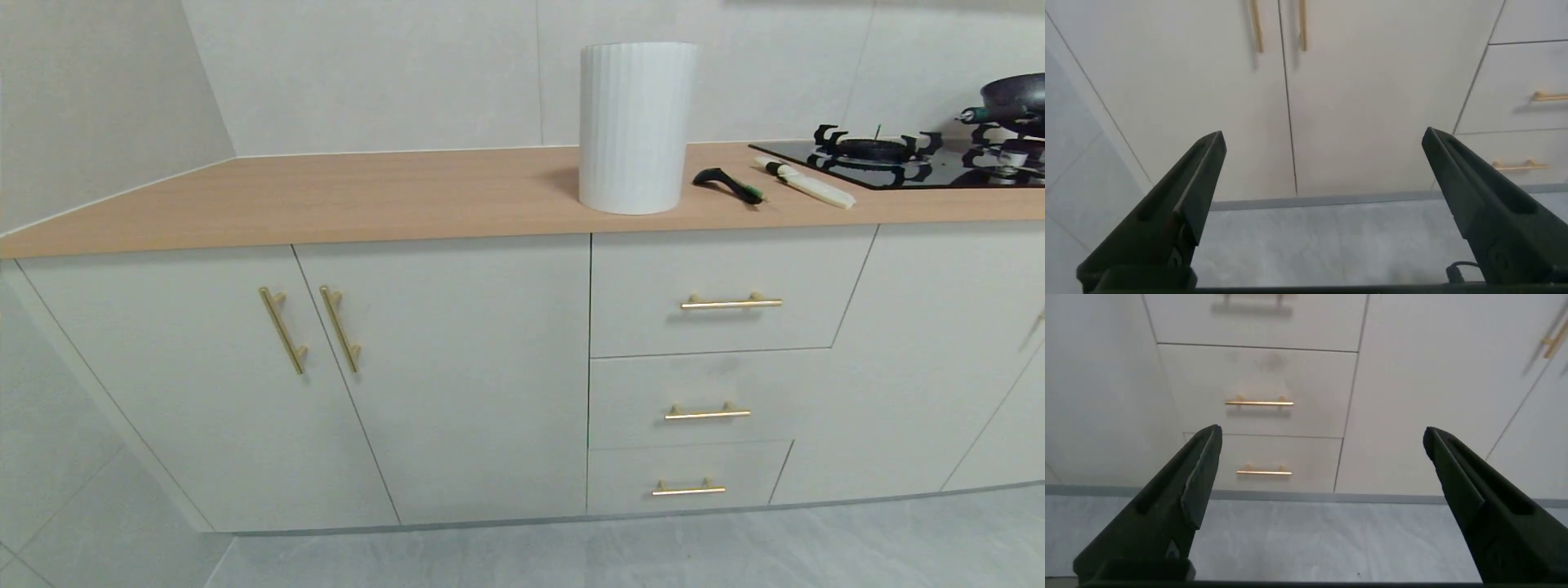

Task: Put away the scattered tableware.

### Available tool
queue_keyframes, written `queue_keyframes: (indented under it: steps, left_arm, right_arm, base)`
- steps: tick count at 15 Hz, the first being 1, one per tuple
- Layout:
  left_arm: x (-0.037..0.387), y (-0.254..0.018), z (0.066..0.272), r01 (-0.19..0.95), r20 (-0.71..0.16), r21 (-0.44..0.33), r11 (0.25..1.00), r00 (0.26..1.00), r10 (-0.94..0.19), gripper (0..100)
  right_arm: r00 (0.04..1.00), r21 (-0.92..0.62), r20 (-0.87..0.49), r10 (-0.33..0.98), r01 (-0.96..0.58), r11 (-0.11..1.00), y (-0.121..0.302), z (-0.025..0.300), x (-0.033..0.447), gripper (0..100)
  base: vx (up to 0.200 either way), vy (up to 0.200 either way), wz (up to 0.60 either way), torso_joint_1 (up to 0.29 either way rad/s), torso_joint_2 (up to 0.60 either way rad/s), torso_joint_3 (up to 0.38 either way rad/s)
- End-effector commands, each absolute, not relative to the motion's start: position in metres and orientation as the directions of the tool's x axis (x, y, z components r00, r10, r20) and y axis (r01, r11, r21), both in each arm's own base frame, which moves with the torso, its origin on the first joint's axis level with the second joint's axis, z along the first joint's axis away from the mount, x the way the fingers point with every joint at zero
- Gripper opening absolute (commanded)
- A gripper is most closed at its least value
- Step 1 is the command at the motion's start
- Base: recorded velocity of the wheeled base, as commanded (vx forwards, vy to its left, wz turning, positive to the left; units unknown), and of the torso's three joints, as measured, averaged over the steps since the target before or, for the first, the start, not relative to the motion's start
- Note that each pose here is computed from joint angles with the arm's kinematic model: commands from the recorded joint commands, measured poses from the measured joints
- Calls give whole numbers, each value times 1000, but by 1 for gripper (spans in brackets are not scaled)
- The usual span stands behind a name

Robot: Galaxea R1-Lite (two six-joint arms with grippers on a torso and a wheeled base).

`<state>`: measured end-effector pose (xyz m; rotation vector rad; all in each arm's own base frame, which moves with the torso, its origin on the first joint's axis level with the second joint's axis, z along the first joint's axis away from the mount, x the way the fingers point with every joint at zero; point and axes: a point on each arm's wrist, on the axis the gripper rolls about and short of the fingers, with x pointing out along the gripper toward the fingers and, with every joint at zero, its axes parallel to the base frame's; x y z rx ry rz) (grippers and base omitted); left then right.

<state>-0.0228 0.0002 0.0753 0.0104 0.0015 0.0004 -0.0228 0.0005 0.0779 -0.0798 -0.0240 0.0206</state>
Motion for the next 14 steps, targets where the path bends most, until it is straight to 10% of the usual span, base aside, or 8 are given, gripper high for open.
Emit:
queue_keyframes:
  steps: [1,14]
  left_arm:
    - [-23,0,75,-2,-2,11,1000,1000,2,100]
    - [-23,0,75,-3,-2,6,1000,1000,3,100]
  right_arm:
    - [1000,-80,21,23,-21,997,1,78,-23,100]
    - [1000,-82,21,23,-21,996,1,78,-23,100]
  base:
    - [0,0,0,0,0,0]
    - [77,0,0,2,1,0]
